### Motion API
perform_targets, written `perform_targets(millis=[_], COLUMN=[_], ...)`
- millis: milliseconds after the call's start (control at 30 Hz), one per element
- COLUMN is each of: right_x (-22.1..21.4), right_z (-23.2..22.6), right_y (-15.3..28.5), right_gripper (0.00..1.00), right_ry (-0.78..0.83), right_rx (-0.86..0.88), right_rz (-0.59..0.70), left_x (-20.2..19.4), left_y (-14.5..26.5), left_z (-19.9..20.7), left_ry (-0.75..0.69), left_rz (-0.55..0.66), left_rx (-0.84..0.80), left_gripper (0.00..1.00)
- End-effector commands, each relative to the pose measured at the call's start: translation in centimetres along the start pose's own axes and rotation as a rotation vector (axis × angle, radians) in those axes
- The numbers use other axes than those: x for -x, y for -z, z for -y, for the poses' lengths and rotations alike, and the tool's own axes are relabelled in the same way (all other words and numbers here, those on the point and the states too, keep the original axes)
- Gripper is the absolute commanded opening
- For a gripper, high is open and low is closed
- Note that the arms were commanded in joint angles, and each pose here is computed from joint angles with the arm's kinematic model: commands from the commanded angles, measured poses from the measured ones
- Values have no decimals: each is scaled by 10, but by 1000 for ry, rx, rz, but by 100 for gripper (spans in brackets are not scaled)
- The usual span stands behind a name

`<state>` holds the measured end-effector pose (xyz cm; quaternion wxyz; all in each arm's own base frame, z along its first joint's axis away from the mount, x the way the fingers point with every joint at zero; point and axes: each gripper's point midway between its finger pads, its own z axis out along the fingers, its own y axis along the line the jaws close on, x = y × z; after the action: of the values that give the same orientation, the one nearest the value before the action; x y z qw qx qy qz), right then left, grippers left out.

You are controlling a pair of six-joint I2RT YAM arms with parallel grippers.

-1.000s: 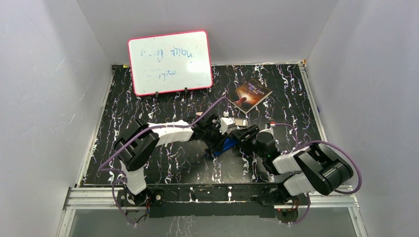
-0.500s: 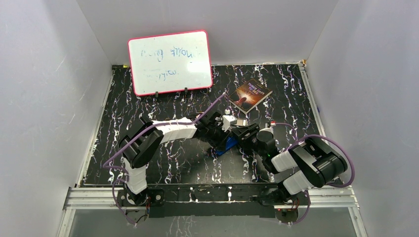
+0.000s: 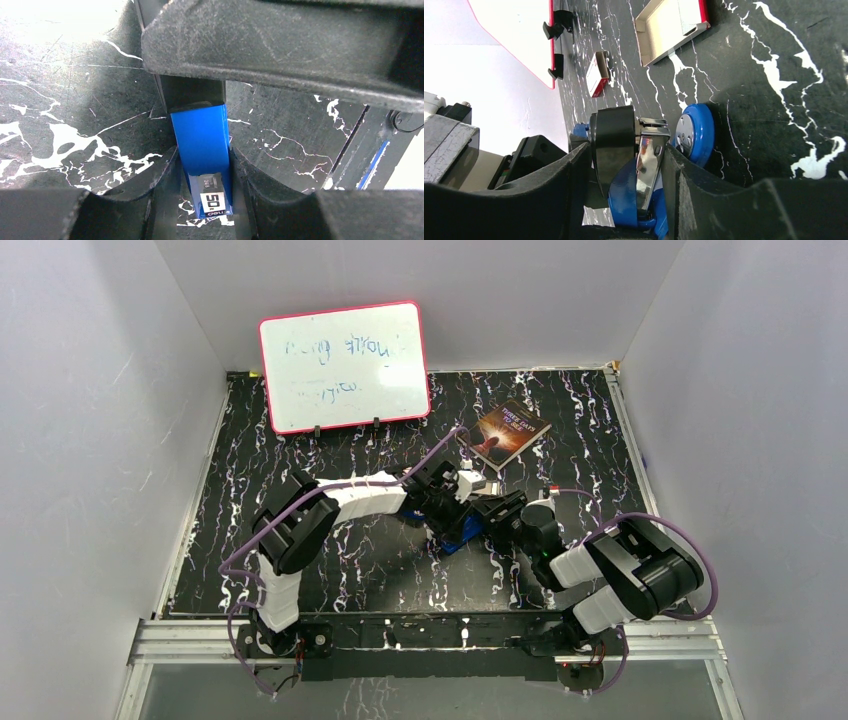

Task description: Load the staples into the stapler

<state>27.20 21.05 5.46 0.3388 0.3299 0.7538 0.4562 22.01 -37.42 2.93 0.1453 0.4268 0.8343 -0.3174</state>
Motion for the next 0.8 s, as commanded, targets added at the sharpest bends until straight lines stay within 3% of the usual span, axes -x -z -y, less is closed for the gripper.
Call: perform_targets(millis=[0, 200, 367, 500, 533, 600, 633, 700, 767], right_x=[-38, -37, -32, -30, -31, -29, -27, -23, -16], right_z=[-7, -4, 2, 2, 2, 0, 1, 7, 7], right_y=[12, 13, 16, 16, 17, 18, 19, 24, 30], right_gripper=[57, 36, 0, 0, 10, 43, 53, 65, 70], right_ry=[6, 3, 13, 28, 32, 36, 39, 54, 73], right_rx=[35, 22, 9, 8, 11, 16, 11, -13, -22], right_rz=[-191, -181, -156, -147, -149, -141, -136, -114, -75], left_x=[33, 35, 31, 28, 28, 26, 26, 25, 25], left_y=[-10, -13, -13, -12, -11, -12, -11, -10, -9], left_z=[25, 24, 20, 13, 12, 6, 3, -3, -9], left_ry=[-116, -112, -112, -120, -125, -138, -147, -167, -187], left_rz=[91, 96, 86, 77, 75, 66, 59, 49, 43], left_rx=[-114, -112, -94, -55, -48, -22, -4, 27, 48], left_gripper=[1, 1, 0, 0, 1, 4, 5, 8, 10])
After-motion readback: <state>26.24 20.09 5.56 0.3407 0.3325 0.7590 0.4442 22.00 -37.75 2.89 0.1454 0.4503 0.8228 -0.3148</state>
